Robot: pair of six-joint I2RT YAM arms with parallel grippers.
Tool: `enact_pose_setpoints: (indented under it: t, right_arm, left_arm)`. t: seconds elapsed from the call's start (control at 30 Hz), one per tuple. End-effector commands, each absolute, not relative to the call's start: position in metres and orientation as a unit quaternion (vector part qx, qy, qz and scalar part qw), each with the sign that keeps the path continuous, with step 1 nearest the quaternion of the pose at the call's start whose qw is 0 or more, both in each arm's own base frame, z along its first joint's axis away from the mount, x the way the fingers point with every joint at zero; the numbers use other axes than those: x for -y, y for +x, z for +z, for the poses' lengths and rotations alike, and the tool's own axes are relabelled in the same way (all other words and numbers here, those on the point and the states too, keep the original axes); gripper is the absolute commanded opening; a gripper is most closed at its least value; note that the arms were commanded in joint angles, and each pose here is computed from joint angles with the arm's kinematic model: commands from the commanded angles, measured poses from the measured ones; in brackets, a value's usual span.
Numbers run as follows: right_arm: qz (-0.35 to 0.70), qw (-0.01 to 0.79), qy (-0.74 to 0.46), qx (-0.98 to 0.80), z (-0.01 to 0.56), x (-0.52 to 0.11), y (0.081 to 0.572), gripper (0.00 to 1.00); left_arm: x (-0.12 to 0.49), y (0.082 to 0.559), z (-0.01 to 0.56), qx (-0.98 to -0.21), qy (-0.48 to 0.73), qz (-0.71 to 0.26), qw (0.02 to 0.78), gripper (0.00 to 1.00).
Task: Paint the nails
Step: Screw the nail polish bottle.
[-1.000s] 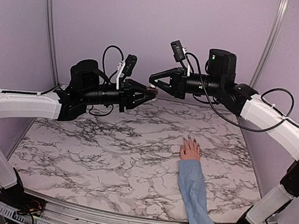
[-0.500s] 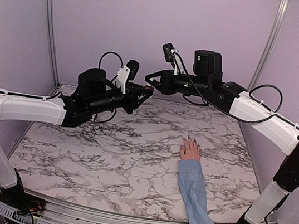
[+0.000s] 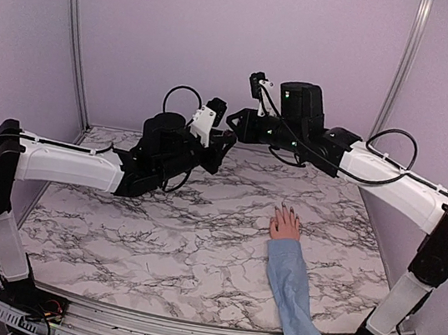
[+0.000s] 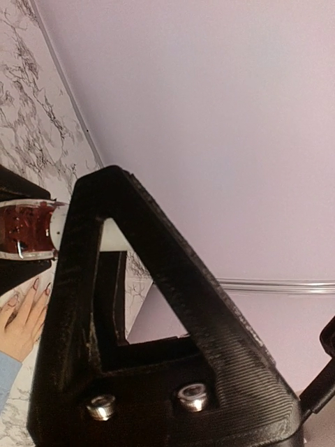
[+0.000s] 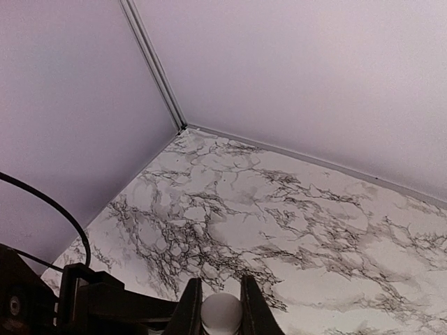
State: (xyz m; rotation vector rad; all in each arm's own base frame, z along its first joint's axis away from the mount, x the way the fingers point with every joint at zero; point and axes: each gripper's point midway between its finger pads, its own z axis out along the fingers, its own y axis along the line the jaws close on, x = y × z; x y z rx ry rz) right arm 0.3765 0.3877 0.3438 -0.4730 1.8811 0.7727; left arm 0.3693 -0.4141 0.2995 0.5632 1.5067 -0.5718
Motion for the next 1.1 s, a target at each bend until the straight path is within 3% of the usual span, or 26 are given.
enact_pose_setpoints:
  t: [0.0, 0.2, 0.47, 0.83, 1.07]
  right_arm:
    - [0.309, 0.496, -0.186, -0.790, 0.323, -0.396, 0.369, 0.00]
    - [0.304, 0.497, -0.190, -0.790, 0.322, -0.396, 0.370, 0.00]
    - [0.307, 0.512, -0.204, -0.776, 0.336, -0.394, 0.367, 0.11]
    - [0.325, 0.537, -0.231, -0.743, 0.369, -0.390, 0.359, 0.45]
    - [0.358, 0.544, -0.278, -0.706, 0.390, -0.379, 0.346, 0.74]
  left_arm:
    - [0.422, 0.371, 0.336, -0.627, 0.224, -0.260, 0.699, 0.00]
    - [0.429, 0.370, 0.337, -0.620, 0.235, -0.265, 0.700, 0.00]
    - [0.427, 0.362, 0.331, -0.618, 0.250, -0.286, 0.689, 0.00]
    - [0.427, 0.352, 0.333, -0.607, 0.270, -0.331, 0.670, 0.00]
    - [0.427, 0.326, 0.340, -0.574, 0.316, -0.414, 0.632, 0.00]
